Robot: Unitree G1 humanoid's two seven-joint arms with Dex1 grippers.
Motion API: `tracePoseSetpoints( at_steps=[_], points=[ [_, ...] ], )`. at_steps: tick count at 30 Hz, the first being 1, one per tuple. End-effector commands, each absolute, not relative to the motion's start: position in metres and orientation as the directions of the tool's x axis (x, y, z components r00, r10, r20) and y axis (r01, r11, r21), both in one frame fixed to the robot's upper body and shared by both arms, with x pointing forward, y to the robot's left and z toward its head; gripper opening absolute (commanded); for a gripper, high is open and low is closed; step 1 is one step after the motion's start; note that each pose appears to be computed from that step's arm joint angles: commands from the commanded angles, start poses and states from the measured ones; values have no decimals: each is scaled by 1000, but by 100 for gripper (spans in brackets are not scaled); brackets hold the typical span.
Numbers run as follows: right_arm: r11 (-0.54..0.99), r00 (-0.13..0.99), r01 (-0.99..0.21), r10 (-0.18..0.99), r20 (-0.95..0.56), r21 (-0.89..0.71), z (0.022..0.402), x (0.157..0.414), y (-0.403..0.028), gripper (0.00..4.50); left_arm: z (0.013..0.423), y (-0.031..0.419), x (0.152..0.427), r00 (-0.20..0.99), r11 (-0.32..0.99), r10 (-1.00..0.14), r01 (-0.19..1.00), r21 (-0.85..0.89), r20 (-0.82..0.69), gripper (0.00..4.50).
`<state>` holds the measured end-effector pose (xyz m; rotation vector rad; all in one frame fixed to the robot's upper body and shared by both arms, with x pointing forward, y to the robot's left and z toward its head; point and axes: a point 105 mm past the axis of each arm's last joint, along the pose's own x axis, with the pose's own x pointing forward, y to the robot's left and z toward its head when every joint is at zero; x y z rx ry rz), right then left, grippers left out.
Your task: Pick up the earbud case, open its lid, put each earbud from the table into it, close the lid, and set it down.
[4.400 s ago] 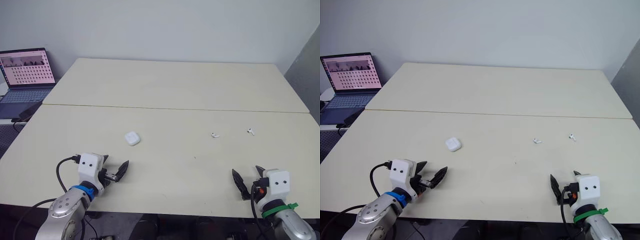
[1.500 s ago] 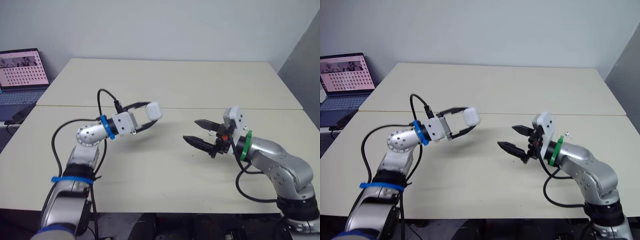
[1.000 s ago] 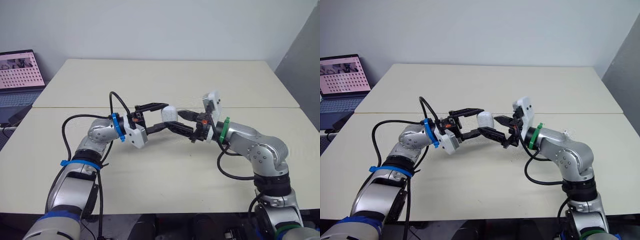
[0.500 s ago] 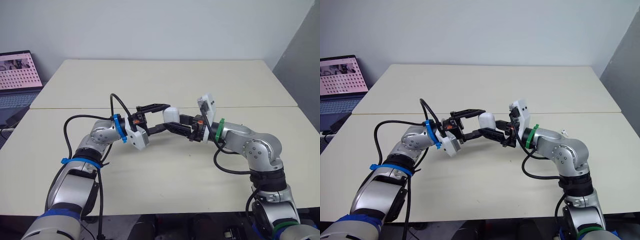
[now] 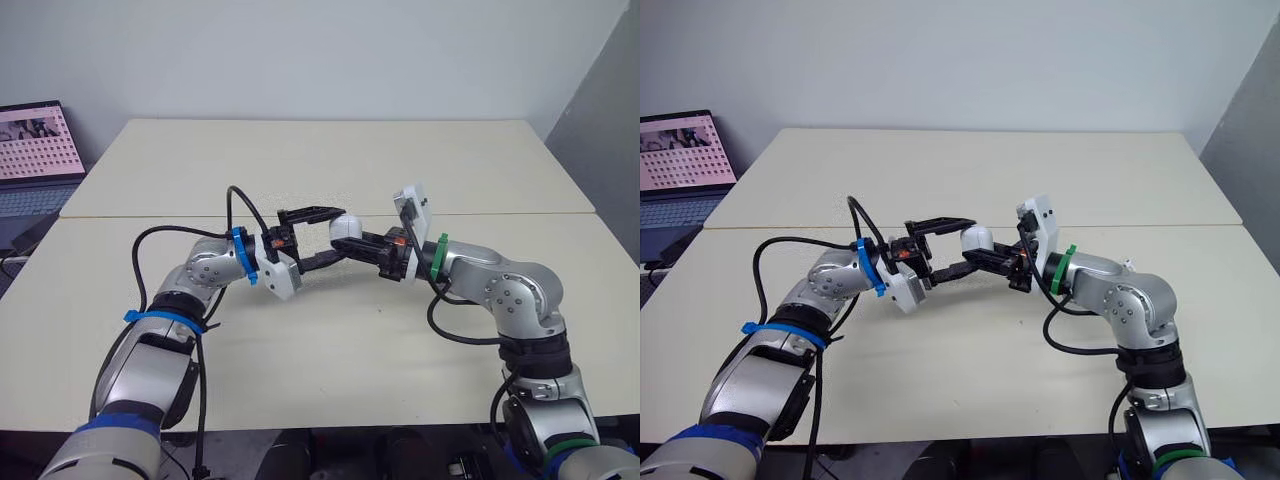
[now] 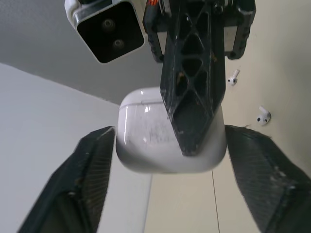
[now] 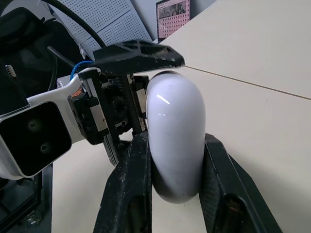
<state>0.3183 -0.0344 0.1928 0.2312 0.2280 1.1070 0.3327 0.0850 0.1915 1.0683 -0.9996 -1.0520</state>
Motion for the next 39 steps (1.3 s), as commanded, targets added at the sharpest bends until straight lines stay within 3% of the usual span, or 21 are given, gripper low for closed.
tracePoseSetpoints(
  at_steps=[1,4,7,9,12,14,23,39],
  points=[
    [442,453,-856,891,-25,269,205,321,-42,84,209,85,332,181,191,-969,127,973,167,450],
    [493,495,-838,867,-54,234,200,327,-50,84,209,86,335,202,189,-968,186,964,151,450],
    [601,589,-799,788,-178,16,180,343,-66,84,194,92,347,262,101,-964,496,863,-38,450],
    [582,605,-796,758,-245,-163,171,348,-69,84,193,94,348,255,68,-958,643,763,-130,450],
    [505,593,-799,750,-291,-327,167,349,-66,84,196,93,348,239,35,-948,732,680,-208,450],
    [429,573,-800,754,-322,-419,166,346,-60,84,197,90,346,214,-2,-941,770,638,-261,412],
    [284,520,-795,773,-362,-536,169,336,-44,84,183,82,347,197,-95,-893,797,596,-406,134],
    [207,500,-782,771,-394,-588,171,329,-36,84,189,70,360,224,-92,-893,758,646,-389,132]
  ],
)
